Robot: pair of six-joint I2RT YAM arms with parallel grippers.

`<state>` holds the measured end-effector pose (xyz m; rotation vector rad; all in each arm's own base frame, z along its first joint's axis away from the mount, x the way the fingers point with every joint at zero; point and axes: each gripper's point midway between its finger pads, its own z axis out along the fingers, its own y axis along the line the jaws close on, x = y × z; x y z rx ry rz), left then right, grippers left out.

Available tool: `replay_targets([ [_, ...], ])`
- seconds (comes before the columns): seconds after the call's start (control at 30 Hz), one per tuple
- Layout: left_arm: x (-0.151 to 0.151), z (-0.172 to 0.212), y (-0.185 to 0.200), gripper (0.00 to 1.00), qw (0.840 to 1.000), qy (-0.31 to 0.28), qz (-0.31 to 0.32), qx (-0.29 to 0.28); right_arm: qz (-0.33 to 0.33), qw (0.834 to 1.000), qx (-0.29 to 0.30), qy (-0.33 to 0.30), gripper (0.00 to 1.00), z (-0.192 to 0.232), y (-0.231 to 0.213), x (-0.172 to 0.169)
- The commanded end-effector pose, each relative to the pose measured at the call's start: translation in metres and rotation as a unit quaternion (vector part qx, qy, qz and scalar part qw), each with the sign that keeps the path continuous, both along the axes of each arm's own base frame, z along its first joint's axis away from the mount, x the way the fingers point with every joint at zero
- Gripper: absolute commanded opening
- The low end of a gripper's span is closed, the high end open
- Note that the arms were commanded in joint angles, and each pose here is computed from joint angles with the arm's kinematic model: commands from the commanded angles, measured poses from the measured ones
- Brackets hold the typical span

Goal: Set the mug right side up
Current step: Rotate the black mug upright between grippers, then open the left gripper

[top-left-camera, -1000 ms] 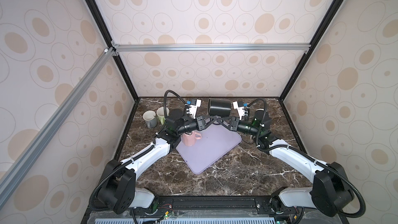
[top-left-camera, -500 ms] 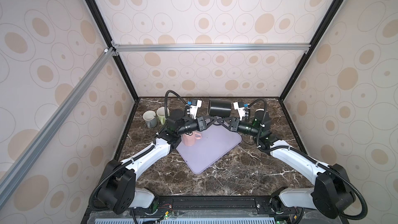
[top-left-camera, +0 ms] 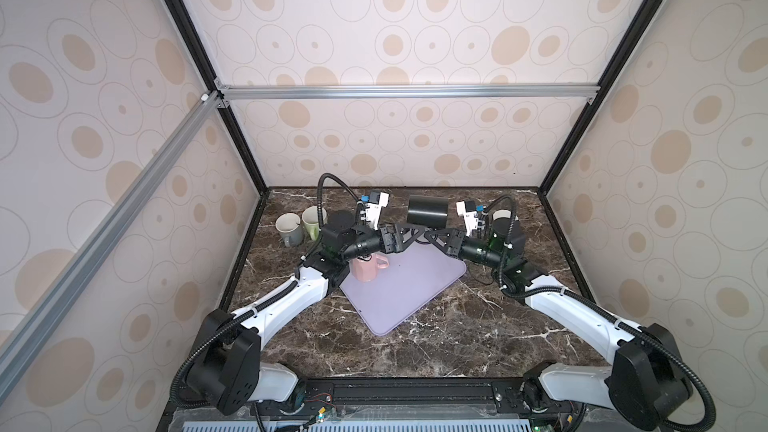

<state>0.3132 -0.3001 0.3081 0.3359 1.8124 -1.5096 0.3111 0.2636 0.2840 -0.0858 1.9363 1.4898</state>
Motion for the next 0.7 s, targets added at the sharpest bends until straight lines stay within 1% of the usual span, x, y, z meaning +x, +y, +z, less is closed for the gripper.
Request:
replay_targets([
  [0.0, -0.002, 0.010, 0.005, 0.98, 1.000, -0.027, 0.013, 0.006, -0.023, 0.997, 0.016, -0.070, 0.00, 0.038, -0.011, -0.004],
  [0.13, 0.002, 0.006, 0.008, 0.98, 0.999, -0.028, 0.029, 0.019, -0.048, 0.997, -0.013, -0.061, 0.00, 0.028, -0.020, -0.004],
  [0.3, 0.004, 0.005, 0.013, 0.98, 0.998, -0.027, 0.046, 0.027, -0.067, 0.995, -0.025, -0.065, 0.00, 0.027, -0.028, -0.008],
  [0.4, 0.004, 0.006, 0.017, 0.98, 0.997, -0.031, 0.058, 0.036, -0.086, 0.993, -0.043, -0.063, 0.00, 0.025, -0.036, -0.007],
  [0.47, 0.005, 0.006, 0.021, 0.98, 0.996, -0.035, 0.071, 0.046, -0.095, 0.992, -0.061, -0.059, 0.00, 0.022, -0.040, -0.007],
  [0.67, 0.006, 0.004, 0.035, 0.98, 0.991, -0.045, 0.110, 0.068, -0.129, 0.987, -0.087, -0.044, 0.00, 0.016, -0.054, -0.005],
])
